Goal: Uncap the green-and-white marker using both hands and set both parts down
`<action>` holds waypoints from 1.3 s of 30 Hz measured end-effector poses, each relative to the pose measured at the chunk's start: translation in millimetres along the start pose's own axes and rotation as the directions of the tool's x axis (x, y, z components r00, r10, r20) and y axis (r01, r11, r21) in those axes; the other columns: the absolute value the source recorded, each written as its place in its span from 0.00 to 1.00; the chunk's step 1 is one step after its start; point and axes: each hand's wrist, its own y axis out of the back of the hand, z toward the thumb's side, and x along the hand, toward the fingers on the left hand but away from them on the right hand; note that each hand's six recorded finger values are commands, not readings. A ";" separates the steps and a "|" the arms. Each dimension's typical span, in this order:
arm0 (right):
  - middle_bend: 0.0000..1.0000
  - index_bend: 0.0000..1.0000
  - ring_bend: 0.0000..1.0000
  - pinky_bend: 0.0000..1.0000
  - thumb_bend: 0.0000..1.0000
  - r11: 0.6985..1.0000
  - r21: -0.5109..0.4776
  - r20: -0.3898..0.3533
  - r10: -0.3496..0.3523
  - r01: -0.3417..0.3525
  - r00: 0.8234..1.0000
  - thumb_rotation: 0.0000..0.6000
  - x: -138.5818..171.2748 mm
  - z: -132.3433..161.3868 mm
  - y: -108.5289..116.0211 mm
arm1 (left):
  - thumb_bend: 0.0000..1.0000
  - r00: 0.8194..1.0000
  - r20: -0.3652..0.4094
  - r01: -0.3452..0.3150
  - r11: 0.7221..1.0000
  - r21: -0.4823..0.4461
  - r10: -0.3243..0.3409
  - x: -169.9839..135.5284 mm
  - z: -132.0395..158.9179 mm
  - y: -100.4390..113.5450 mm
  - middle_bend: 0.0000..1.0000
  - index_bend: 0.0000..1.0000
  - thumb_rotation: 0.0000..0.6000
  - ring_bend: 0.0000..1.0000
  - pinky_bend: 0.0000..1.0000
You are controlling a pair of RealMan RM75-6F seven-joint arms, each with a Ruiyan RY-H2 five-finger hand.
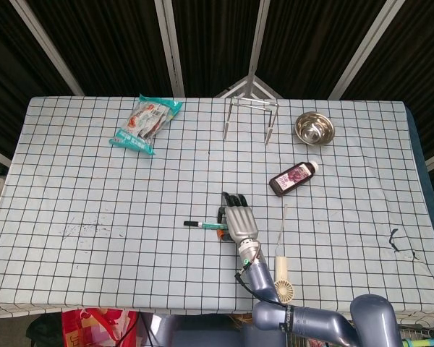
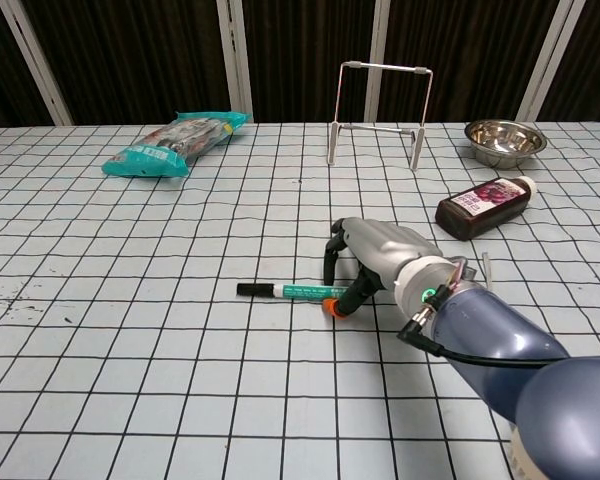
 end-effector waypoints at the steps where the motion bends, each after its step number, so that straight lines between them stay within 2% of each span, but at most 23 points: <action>1: 0.09 0.70 0.13 0.04 0.39 1.000 -0.004 -0.002 -0.002 0.002 1.000 1.00 0.0 0.2 0.2 | 0.45 1.000 0.000 -0.001 1.000 0.001 0.001 -0.1 0.0 0.2 0.00 0.06 1.00 0.00 0.00; 10: 0.09 0.73 0.14 0.04 0.41 0.998 -0.058 -0.048 -0.024 0.021 0.999 1.00 5.1 1.7 10.2 | 0.45 1.000 0.002 -0.002 1.000 -0.003 0.002 0.6 1.1 -0.4 0.00 0.07 1.00 0.00 0.00; 17: 0.09 0.73 0.14 0.04 0.41 0.993 -0.094 -0.106 -0.081 0.071 0.991 1.00 22.3 4.6 40.9 | 0.45 0.999 0.042 -0.014 1.000 -0.012 0.015 3.2 13.7 -0.6 0.00 0.08 1.00 0.00 0.00; 24: 0.09 0.73 0.14 0.04 0.41 0.988 -0.119 -0.168 -0.119 0.100 0.978 1.00 51.7 13.9 79.2 | 0.45 0.990 0.128 -0.049 0.998 -0.041 0.054 5.4 46.5 3.2 0.02 0.15 1.00 0.00 0.00; 29: 0.09 0.73 0.14 0.04 0.41 0.989 -0.110 -0.213 -0.122 0.100 0.969 1.00 74.3 26.8 101.1 | 0.45 0.980 0.186 -0.061 0.996 -0.057 0.071 6.5 72.9 4.3 0.04 0.21 1.00 0.00 0.00; 35: 0.09 0.73 0.14 0.04 0.41 0.991 -0.080 -0.259 -0.120 0.103 0.958 1.00 89.1 53.3 116.5 | 0.45 0.964 0.246 -0.083 0.993 -0.087 0.102 8.8 108.9 6.0 0.06 0.22 1.00 0.00 0.00; 39: 0.09 0.73 0.14 0.04 0.41 0.991 -0.097 -0.282 -0.118 0.094 0.952 1.00 88.7 78.2 118.1 | 0.45 0.949 0.290 -0.098 0.989 -0.115 0.128 9.0 133.0 8.8 0.08 0.24 1.00 0.00 0.00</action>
